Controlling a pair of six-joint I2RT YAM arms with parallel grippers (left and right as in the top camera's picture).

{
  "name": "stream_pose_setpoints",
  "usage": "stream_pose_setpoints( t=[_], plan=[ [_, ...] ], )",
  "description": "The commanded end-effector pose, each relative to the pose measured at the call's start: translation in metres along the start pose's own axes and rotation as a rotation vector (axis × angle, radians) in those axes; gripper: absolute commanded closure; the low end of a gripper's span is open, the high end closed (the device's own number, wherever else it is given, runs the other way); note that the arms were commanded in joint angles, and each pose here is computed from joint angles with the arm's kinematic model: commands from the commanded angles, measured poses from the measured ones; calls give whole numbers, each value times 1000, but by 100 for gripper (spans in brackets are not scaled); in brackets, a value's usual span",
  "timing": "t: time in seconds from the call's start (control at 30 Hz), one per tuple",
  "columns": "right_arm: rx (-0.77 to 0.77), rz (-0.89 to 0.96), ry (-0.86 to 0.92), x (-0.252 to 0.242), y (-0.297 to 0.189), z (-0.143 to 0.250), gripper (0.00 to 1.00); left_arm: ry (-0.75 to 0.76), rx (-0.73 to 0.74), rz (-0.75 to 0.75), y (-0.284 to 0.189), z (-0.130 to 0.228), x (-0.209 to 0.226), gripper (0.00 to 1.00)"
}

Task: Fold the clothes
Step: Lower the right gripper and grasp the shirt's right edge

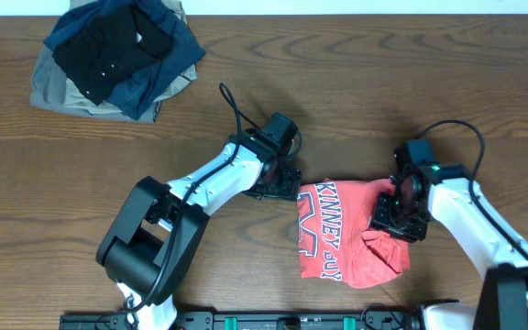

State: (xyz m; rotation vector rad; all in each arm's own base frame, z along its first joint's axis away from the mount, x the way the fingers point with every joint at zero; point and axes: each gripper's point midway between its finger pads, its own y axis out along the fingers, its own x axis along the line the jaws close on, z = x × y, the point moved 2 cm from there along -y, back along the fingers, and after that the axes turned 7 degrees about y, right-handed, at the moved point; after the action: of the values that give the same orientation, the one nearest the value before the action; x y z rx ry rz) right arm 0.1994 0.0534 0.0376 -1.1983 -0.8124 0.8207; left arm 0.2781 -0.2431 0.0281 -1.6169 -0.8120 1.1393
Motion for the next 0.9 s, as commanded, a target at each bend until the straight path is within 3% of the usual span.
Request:
stream_pose_setpoints(
  t=[0.0, 0.1, 0.3, 0.5, 0.7, 0.87],
  plan=[
    [23, 19, 3, -1, 8, 1, 61, 65, -10, 69, -10, 0, -14, 32],
    [10, 30, 2, -2, 8, -1, 70, 70, -16, 70, -13, -1, -15, 32],
    [-15, 68, 11, -8, 3, -7, 72, 124, -59, 69, -33, -2, -20, 32],
    [-39, 101, 14, -13, -18, -20, 83, 137, -126, 51, -63, -3, -24, 32],
    [-32, 105, 1, -13, -25, -20, 98, 113, -18, 118, -53, 19, -41, 25],
    [-30, 106, 3, -13, -25, -20, 99, 140, 40, 148, -34, 31, -62, 24]
  ],
)
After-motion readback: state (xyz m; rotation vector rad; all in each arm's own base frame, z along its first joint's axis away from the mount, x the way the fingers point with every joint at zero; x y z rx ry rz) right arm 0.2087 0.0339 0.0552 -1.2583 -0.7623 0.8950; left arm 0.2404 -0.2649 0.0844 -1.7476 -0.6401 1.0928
